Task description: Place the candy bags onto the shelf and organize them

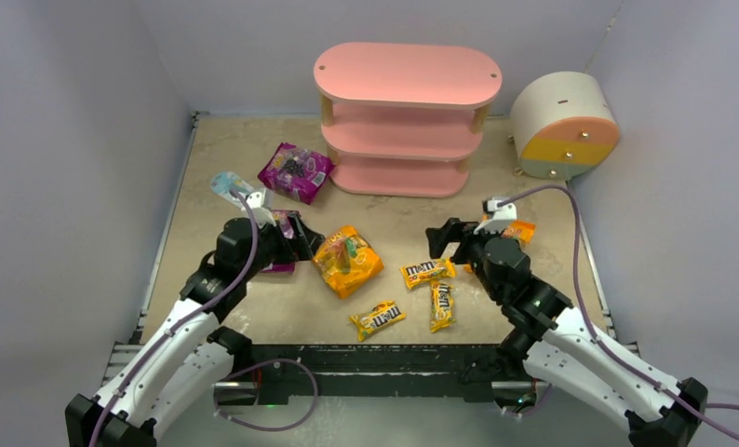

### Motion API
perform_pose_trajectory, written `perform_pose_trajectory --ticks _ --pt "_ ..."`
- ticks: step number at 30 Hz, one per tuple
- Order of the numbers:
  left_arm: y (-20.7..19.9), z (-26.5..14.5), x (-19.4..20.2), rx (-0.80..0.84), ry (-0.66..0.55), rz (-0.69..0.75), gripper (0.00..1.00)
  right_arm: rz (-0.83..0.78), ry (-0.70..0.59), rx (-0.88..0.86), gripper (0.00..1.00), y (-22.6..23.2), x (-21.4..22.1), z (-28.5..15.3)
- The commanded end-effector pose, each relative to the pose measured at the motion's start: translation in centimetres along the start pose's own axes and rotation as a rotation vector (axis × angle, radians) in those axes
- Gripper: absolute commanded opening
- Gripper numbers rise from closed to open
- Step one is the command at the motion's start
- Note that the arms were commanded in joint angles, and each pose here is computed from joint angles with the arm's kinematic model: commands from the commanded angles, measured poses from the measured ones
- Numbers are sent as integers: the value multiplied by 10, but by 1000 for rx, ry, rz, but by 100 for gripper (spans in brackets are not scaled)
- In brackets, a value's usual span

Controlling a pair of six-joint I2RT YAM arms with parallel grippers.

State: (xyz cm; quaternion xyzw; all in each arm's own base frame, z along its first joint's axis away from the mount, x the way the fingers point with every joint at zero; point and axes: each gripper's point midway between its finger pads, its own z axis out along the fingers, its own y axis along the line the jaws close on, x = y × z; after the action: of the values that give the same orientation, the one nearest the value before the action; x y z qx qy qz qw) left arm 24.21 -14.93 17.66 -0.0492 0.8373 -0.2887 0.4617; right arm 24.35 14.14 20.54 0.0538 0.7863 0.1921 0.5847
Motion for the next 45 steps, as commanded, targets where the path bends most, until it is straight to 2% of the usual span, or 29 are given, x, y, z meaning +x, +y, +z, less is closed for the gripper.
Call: perform_pose_trajectory --ticks 1,5,7,15,23,28,32,35,37,40,43,45 --pt "-4 3 6 35 13 4 100 -146 82 -341 98 58 13 -6" --pt "1 8 15 25 37 -5 100 -214 217 -565 98 93 46 -11" --pt "-1 10 17 39 48 -13 100 -216 282 -614 98 103 59 -9" --pt "4 17 27 28 89 -6 99 -135 401 -627 98 127 88 28" --pt "9 10 27 7 70 -12 99 -158 492 -645 95 138 125 59" --pt "9 10 34 12 89 -29 99 -199 534 -559 91 125 159 87" --pt "11 9 31 -3 89 -15 99 -236 579 -596 89 131 188 87" --pt "12 11 30 -12 82 -16 99 -243 588 -592 84 132 203 88" --pt "11 11 31 -4 86 -19 99 -246 599 -564 76 127 211 90" --pt "10 10 32 -3 95 -21 99 -239 572 -514 48 121 208 93" --pt "14 9 29 -27 82 -12 99 -219 502 -511 25 125 187 91" --pt "14 8 27 -27 75 -12 99 -207 462 -521 16 128 175 88"
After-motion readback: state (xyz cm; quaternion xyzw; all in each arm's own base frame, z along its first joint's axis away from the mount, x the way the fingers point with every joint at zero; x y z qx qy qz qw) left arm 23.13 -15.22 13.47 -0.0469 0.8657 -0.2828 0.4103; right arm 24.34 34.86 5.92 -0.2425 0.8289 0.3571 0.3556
